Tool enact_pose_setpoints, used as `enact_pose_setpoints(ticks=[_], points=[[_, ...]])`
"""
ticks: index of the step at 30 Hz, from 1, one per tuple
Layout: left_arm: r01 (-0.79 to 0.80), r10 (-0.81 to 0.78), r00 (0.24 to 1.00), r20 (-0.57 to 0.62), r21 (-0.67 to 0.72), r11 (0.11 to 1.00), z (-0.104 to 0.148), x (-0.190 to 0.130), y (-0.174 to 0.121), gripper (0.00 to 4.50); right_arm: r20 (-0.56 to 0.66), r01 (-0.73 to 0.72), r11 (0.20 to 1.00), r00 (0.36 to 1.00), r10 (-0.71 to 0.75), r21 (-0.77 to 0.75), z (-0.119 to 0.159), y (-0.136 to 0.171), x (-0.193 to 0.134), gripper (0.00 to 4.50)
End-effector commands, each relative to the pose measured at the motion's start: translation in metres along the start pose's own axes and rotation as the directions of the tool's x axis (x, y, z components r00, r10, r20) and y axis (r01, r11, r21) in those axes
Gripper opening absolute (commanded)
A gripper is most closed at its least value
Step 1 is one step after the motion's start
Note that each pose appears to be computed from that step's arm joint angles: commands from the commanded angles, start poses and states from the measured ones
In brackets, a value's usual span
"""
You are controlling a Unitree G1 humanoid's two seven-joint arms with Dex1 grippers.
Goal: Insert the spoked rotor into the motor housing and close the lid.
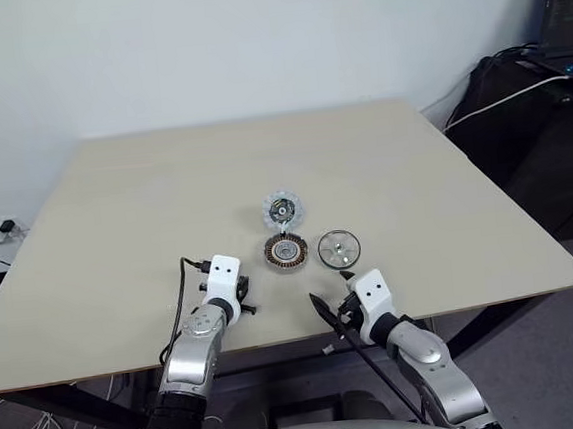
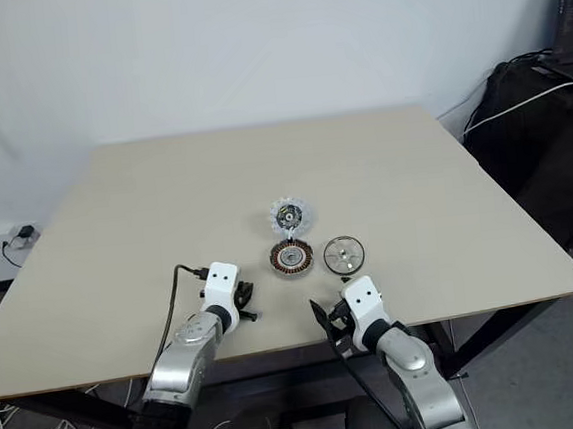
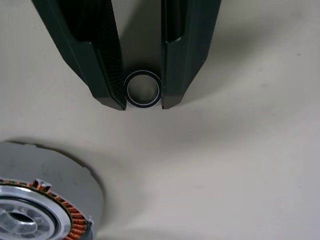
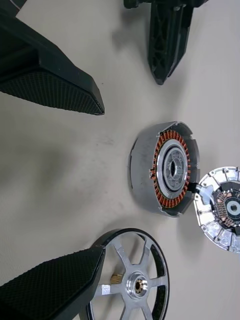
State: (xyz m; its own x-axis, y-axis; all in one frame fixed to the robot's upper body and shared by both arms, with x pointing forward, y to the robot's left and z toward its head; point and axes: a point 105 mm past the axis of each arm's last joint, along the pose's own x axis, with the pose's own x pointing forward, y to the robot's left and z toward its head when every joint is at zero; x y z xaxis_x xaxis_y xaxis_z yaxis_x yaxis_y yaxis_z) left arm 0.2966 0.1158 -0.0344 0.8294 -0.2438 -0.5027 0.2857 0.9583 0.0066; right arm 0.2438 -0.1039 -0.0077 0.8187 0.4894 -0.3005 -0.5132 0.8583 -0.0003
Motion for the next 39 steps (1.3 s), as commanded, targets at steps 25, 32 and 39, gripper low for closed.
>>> enact_pose_setpoints(ticks=[25,32,39], points=[[0.292,-0.306,0.95,0.057,0.175,0.94,0.069,0.044,-0.073,0.68,0.051,0.032,0.999,0.998,-0.032,-0.006,0.012,-0.005,0.001,4.5],[0.311,-0.322,0.946,0.038,0.173,0.935,0.066,0.049,-0.078,0.68,0.056,0.035,0.999,0.998,-0.035,-0.004,0.013,-0.005,0.002,4.5],[0.305,-0.316,0.948,0.05,0.156,0.94,0.067,0.048,-0.076,2.05,0.057,0.036,0.999,0.998,-0.036,-0.002,0.014,-0.005,0.002,4.5]])
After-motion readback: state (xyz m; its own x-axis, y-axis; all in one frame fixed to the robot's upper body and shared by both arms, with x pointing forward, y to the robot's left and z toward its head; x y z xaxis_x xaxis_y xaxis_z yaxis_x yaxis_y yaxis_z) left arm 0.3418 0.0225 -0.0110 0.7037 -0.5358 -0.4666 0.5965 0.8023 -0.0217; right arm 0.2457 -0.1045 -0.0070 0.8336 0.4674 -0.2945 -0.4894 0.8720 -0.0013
